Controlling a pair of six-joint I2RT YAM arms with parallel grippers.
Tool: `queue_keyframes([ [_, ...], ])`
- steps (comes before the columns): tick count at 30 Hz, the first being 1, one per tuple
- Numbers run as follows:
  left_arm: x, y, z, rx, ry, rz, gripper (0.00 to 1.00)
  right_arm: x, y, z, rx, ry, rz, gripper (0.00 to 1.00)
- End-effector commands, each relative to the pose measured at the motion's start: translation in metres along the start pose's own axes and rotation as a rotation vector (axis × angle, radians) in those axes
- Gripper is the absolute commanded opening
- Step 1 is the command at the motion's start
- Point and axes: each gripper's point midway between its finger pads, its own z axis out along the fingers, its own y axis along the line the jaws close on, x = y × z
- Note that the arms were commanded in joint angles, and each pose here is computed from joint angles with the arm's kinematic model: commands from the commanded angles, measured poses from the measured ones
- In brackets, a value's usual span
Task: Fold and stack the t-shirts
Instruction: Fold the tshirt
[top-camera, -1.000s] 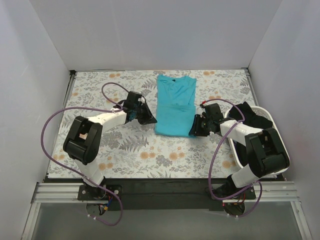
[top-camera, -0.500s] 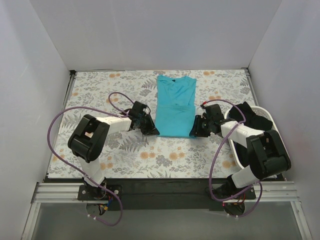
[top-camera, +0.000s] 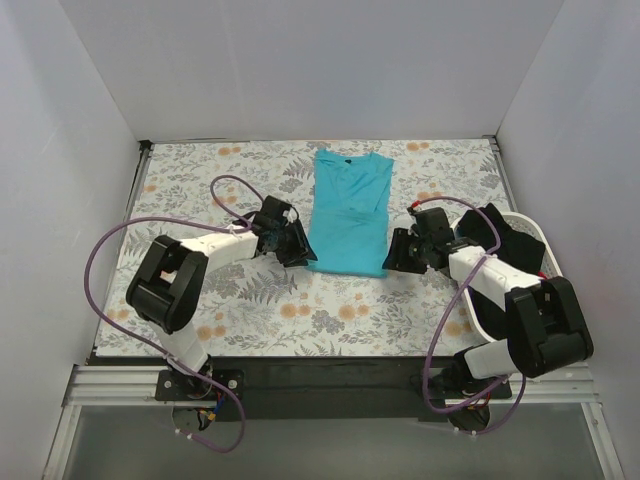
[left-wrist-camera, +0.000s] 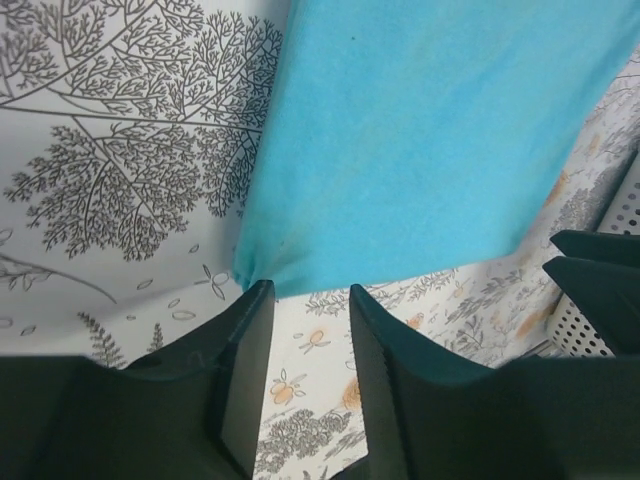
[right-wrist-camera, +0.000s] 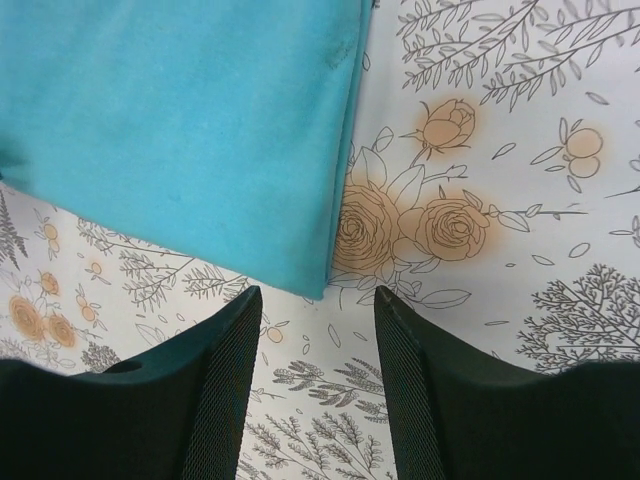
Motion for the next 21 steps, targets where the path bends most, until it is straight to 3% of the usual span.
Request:
queue_keyframes([
  [1, -0.018, -0.017, -0.031, 0.022, -0.074, 0.038, 0.36, -0.008, -0.005, -0.012, 0.034, -0.046, -0.002, 0.56],
  [21, -0.015, 0.009, 0.008, -0.063, -0.035, 0.034, 0.36, 0.014, 0.011, 0.011, -0.041, 0.02, 0.044, 0.51],
])
